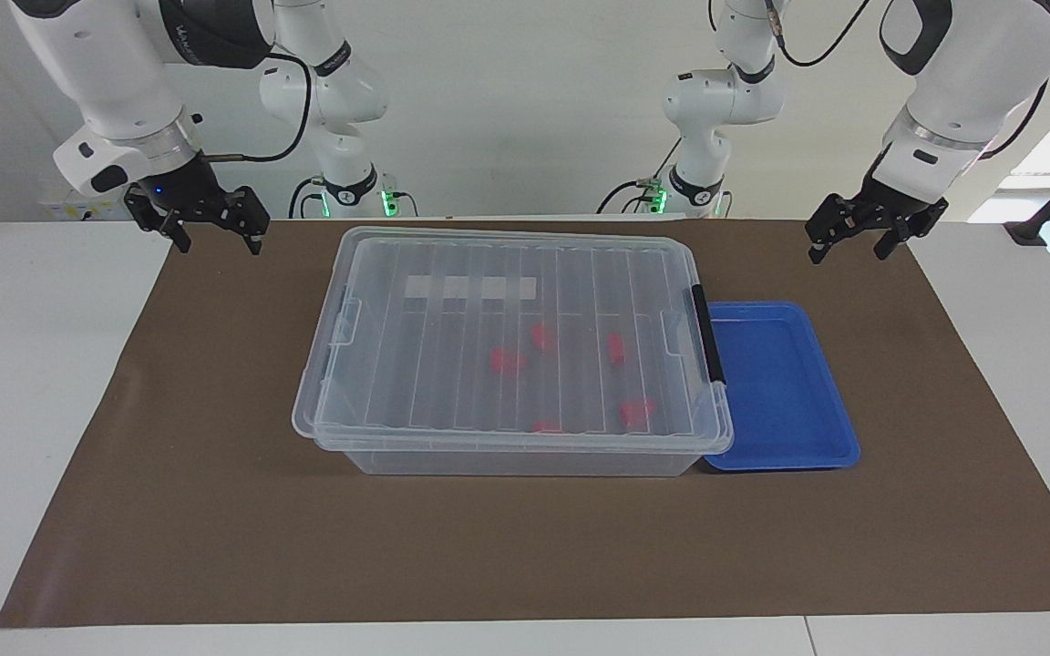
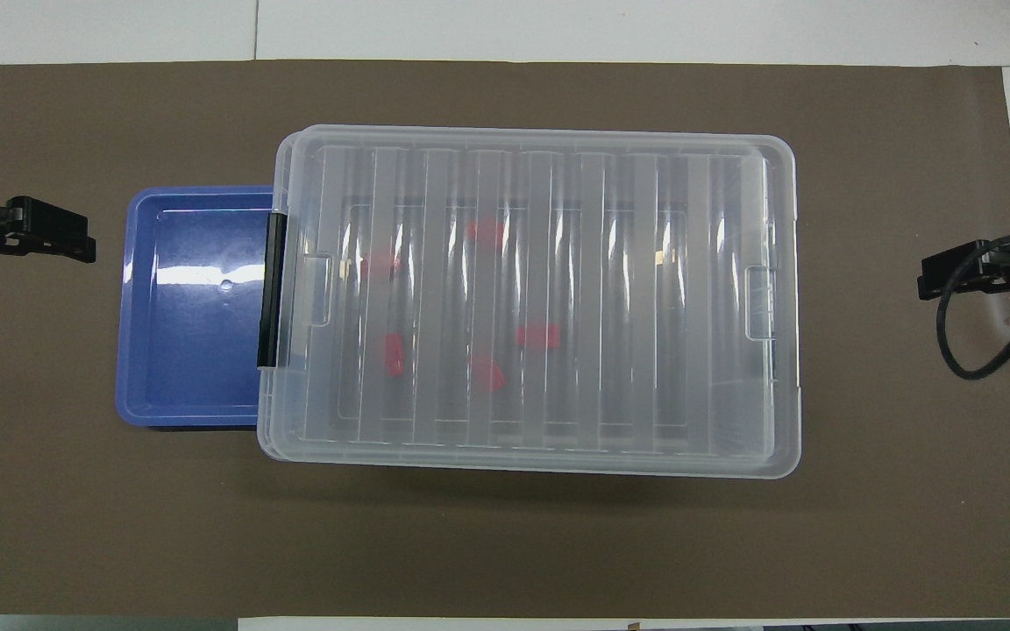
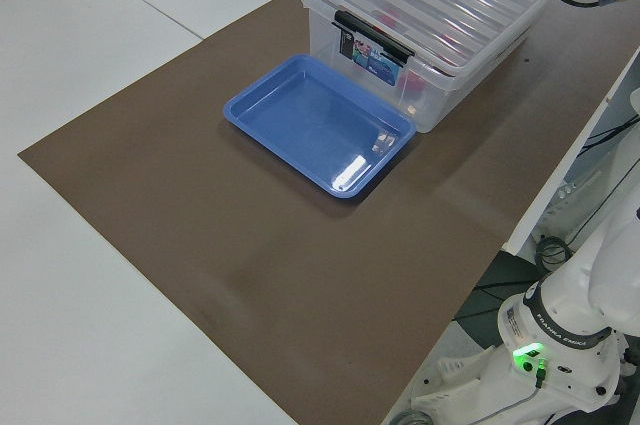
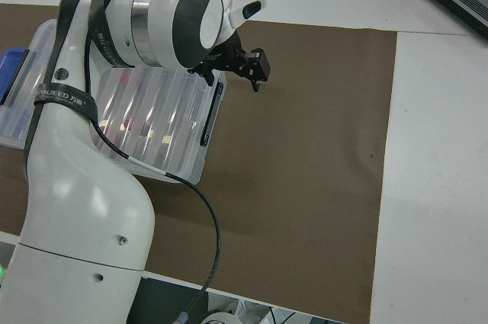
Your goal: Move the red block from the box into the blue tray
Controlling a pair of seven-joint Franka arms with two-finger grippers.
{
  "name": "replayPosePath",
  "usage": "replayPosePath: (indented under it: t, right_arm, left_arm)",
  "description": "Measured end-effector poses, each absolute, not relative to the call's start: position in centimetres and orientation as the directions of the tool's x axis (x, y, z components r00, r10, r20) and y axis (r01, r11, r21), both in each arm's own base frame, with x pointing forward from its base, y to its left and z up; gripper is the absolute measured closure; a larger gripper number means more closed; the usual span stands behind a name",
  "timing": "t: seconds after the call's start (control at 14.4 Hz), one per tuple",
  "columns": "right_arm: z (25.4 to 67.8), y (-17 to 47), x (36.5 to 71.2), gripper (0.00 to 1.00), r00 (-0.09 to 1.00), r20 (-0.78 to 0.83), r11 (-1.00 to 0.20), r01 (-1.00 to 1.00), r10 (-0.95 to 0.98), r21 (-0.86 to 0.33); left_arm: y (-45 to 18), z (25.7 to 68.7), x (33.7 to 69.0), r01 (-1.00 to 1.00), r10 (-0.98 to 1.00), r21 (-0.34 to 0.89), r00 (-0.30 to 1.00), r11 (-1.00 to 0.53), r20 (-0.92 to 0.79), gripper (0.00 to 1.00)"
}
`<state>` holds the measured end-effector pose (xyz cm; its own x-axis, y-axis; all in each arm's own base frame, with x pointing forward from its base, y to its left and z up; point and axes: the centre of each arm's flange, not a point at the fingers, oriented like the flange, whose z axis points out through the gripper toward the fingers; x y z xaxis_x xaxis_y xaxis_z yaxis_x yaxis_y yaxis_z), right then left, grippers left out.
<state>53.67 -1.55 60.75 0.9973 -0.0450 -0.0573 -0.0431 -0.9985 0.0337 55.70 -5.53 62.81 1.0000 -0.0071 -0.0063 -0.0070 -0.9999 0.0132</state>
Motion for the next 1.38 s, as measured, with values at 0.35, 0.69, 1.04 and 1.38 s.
replayPosePath:
  t: [0.35, 0.69, 1.04, 1.38]
  right_arm:
    - [60.7, -1.6, 53.7, 0.00, 0.997, -0.058, -0.998, -0.045, -0.047, 0.034]
    - [60.9, -1.5, 53.8, 0.00, 0.998, -0.040, -0.998, -0.050, -0.052, 0.034]
    - [61.1, -0.2, 54.4, 0.00, 0.999, 0.002, -0.999, -0.049, -0.049, -0.011]
    - [60.1, 3.3, 55.3, 0.00, 0.996, 0.017, -0.996, -0.084, -0.084, -0.037]
  left_arm:
    - [-5.0, 62.8, 55.7, 0.004, 0.004, 0.013, 1.000, -1.000, -0.008, 0.00]
    - [-4.9, 62.7, 55.7, 0.005, 0.005, 0.013, 1.000, -1.000, -0.009, 0.00]
    - [-4.9, 62.7, 55.7, 0.006, 0.006, 0.013, 1.000, -1.000, -0.010, 0.00]
    - [-4.9, 62.7, 55.7, 0.006, 0.006, 0.013, 1.000, -1.000, -0.010, 0.00]
